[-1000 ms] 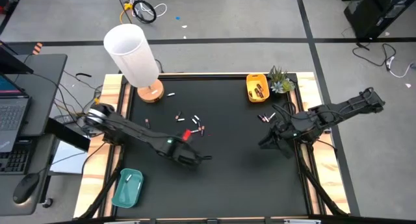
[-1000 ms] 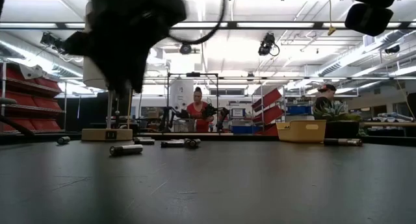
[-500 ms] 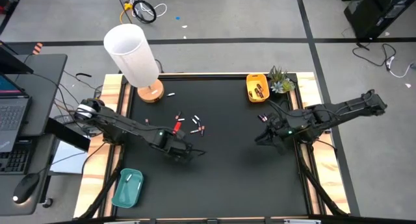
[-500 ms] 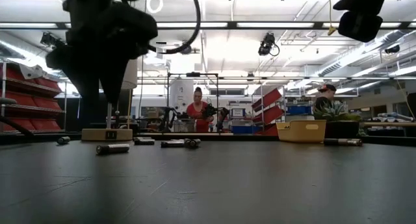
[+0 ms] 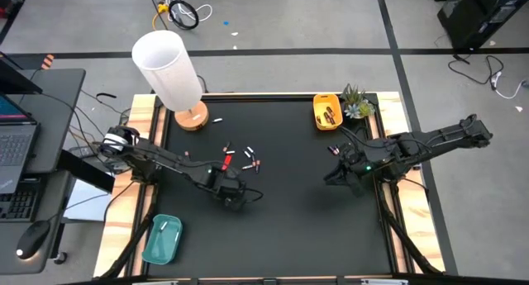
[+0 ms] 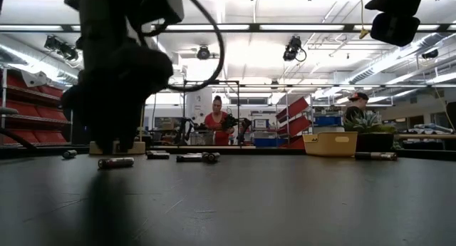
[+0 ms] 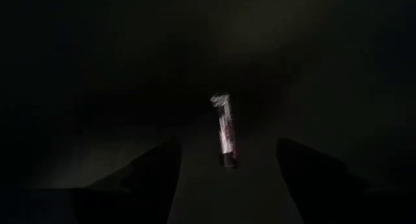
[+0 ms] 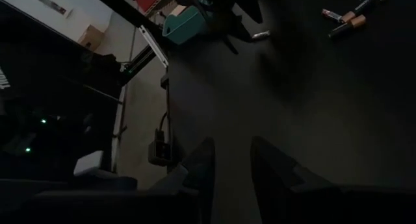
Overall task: Sort batteries
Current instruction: Put the silver battery into the blue bin
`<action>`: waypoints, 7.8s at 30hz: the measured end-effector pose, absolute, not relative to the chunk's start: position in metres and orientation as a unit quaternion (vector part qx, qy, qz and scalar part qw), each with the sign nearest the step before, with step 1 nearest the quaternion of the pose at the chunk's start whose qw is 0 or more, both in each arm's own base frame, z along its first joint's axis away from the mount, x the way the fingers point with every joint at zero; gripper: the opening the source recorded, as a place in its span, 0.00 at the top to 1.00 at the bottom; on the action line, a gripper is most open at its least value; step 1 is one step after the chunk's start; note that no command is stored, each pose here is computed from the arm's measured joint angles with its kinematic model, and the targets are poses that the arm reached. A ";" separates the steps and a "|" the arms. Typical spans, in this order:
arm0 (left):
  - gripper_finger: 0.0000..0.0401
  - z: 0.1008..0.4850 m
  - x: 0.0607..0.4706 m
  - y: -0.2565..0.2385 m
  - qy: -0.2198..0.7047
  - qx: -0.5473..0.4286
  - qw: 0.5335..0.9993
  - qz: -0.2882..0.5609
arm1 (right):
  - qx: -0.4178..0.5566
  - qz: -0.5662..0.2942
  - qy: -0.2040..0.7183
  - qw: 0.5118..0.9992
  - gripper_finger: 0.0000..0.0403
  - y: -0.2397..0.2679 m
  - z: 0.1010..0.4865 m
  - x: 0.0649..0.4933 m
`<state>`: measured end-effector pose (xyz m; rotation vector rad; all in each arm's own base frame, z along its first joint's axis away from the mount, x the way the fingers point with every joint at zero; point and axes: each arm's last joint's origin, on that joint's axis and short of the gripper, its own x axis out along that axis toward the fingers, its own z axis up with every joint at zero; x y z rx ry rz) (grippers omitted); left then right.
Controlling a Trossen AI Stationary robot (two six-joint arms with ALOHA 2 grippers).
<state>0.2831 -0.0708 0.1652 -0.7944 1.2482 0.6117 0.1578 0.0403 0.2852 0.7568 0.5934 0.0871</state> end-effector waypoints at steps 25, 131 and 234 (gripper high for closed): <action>0.91 0.135 0.283 -0.072 0.619 -0.321 0.668 0.261 | 0.370 0.035 0.279 0.886 0.79 0.036 0.286 0.159; 0.50 0.247 0.203 -0.213 0.694 -0.323 0.617 0.183 | 0.325 0.026 0.206 0.923 0.79 0.029 0.296 0.166; 0.93 0.120 0.252 -0.192 0.872 -0.165 0.459 0.046 | 0.338 0.022 0.205 0.918 0.79 0.026 0.296 0.167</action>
